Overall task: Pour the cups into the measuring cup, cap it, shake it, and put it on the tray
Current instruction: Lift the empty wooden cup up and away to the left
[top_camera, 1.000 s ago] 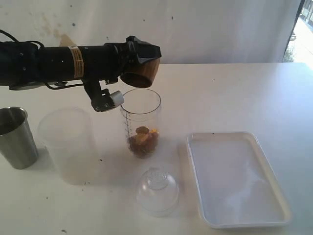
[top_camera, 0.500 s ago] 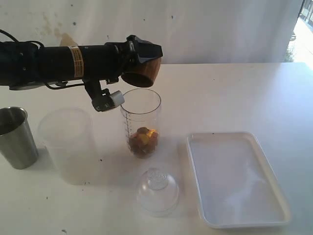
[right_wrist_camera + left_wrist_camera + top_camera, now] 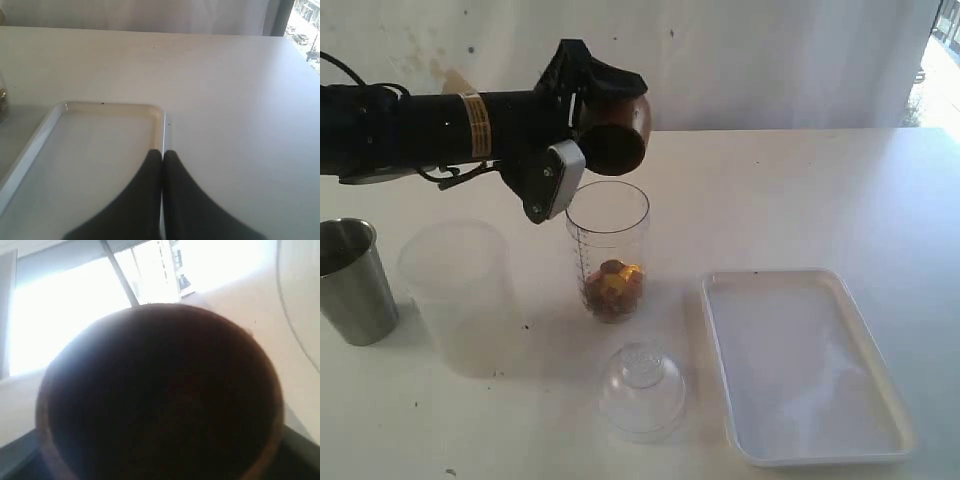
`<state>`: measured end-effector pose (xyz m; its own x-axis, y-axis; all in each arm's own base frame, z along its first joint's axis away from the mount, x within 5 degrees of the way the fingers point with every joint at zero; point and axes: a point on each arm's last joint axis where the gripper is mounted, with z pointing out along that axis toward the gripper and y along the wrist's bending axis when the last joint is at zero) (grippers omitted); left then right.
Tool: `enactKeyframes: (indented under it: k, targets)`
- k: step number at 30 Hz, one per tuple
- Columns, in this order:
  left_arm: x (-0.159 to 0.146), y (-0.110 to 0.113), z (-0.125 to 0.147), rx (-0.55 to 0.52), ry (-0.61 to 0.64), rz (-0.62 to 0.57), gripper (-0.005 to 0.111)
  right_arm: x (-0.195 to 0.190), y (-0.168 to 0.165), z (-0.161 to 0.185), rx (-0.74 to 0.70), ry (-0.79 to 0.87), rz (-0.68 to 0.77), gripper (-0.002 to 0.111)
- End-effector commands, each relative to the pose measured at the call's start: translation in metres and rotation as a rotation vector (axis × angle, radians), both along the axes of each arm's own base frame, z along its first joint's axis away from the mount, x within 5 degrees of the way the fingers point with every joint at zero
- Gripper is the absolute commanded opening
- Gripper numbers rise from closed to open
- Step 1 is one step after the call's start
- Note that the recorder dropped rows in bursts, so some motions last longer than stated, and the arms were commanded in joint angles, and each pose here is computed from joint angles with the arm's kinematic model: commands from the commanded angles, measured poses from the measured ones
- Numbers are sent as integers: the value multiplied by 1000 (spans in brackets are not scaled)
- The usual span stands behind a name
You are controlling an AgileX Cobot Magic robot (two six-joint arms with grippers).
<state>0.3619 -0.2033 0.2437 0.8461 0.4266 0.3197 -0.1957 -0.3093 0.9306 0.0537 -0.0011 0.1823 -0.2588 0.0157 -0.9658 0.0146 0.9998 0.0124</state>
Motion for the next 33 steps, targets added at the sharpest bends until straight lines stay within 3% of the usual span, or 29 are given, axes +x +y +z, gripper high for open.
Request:
enactKeyframes:
  k: [1, 4, 9, 18, 22, 26, 29, 31, 33]
  targets:
    - [-4, -5, 11, -175, 166, -8, 0, 0, 0, 0, -3, -7, -3, 0]
    - [-6, -6, 14, -263, 283, -23, 0, 0, 0, 0, -3, -7, -3, 0]
    - [-6, -6, 14, -315, 378, -10, 0, 0, 0, 0, -3, -7, -3, 0]
    - [-7, -7, 14, -339, 428, -14, 0, 0, 0, 0, -3, -7, -3, 0]
    - [-9, -8, 17, -560, 811, 6, 0, 0, 0, 0, -3, -7, -3, 0]
    - [-2, -4, 26, -908, 1204, 79, 0, 0, 0, 0, -3, -7, -3, 0]
    - [3, 0, 32, -1115, 1386, 80, 0, 0, 0, 0, -3, -7, -3, 0]
    - [1, -1, 33, -1144, 1484, 55, 0, 0, 0, 0, -3, -7, -3, 0]
    - [-2, -4, 30, -1098, 1535, 56, 0, 0, 0, 0, -3, -7, -3, 0]
